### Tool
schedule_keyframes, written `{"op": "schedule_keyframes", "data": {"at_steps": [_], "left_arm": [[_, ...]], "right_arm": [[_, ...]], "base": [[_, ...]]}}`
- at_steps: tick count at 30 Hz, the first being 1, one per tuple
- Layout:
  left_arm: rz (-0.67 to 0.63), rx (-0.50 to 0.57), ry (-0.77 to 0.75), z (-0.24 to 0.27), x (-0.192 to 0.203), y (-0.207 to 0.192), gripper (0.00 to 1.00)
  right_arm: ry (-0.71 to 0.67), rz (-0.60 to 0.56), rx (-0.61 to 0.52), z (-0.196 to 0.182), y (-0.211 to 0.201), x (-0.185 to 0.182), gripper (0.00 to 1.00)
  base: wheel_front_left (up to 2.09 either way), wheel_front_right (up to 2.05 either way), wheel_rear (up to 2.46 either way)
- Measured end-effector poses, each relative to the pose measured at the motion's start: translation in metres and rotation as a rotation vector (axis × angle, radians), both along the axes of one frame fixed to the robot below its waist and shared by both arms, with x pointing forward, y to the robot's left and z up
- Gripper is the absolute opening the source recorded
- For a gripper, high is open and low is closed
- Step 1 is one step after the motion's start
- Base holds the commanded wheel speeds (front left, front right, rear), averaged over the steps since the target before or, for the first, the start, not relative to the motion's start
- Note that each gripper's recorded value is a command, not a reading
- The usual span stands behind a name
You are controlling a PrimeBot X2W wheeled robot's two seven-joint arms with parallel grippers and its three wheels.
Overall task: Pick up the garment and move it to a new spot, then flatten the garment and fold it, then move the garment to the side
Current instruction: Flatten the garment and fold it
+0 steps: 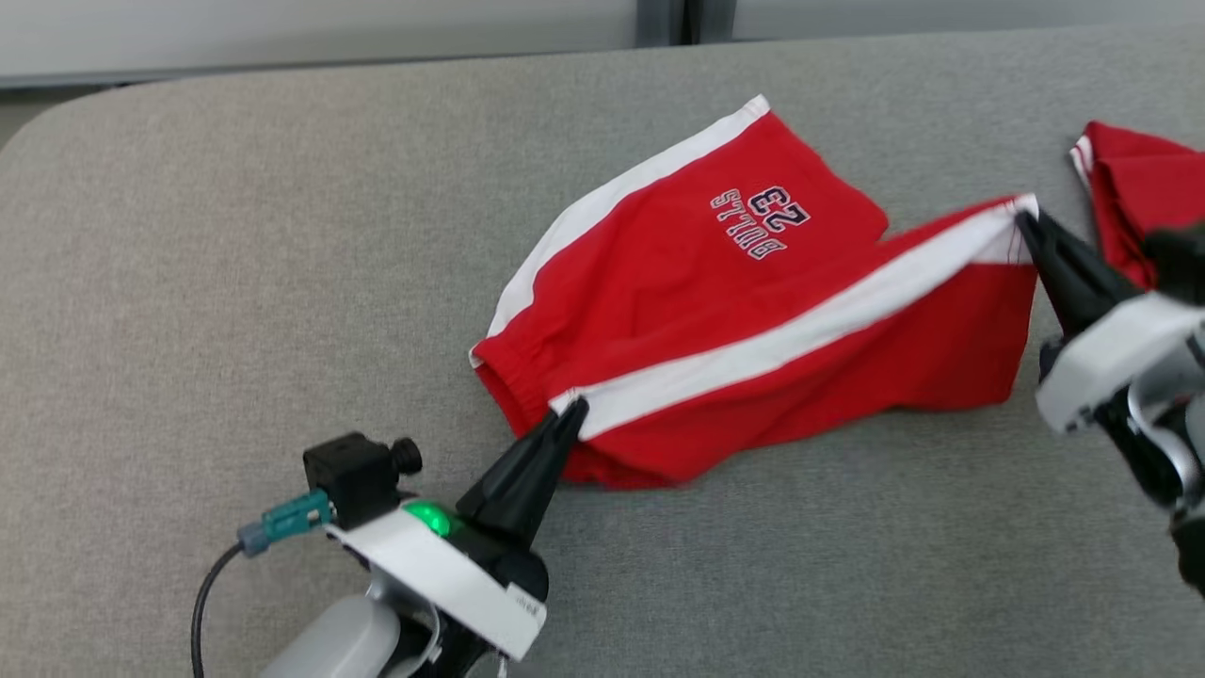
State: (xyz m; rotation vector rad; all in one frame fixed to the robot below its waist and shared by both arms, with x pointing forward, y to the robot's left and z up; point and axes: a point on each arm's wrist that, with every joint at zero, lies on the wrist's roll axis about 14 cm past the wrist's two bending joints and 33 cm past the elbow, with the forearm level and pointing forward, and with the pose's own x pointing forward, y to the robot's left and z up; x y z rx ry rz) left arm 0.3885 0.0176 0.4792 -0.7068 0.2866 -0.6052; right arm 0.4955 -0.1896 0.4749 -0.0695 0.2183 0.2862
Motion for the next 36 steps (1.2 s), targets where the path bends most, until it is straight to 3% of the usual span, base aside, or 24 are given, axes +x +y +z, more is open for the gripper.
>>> {"op": "schedule_keyframes", "data": {"at_steps": [5, 16, 26, 33, 34, 35, 36], "left_arm": [[0.096, -0.084, 0.056, -0.007, 0.027, 0.010, 0.00], [0.248, -0.127, 0.102, -0.023, 0.062, 0.041, 0.00], [0.341, -0.068, 0.180, -0.052, 0.083, 0.068, 0.00], [0.335, -0.038, 0.238, -0.066, 0.085, 0.069, 0.00], [0.331, -0.036, 0.239, -0.066, 0.086, 0.068, 0.00], [0.326, -0.034, 0.237, -0.065, 0.086, 0.067, 0.07], [0.325, -0.034, 0.237, -0.065, 0.087, 0.067, 0.18]], "right_arm": [[0.015, 0.053, -0.055, -0.006, 0.020, 0.045, 0.00], [-0.010, 0.177, -0.155, -0.022, 0.068, 0.118, 0.00], [0.015, 0.261, -0.179, -0.052, 0.105, 0.148, 0.00], [0.040, 0.281, -0.198, -0.068, 0.113, 0.151, 0.00], [0.039, 0.283, -0.201, -0.068, 0.113, 0.151, 0.07], [0.042, 0.283, -0.203, -0.068, 0.113, 0.151, 0.34], [0.042, 0.284, -0.203, -0.069, 0.113, 0.150, 0.49]], "base": [[0.00, 0.00, 0.00], [0.00, 0.00, 0.00], [0.00, 0.00, 0.00], [0.00, 0.00, 0.00], [0.00, 0.00, 0.00], [0.00, 0.00, 0.00], [0.00, 0.00, 0.00]]}}
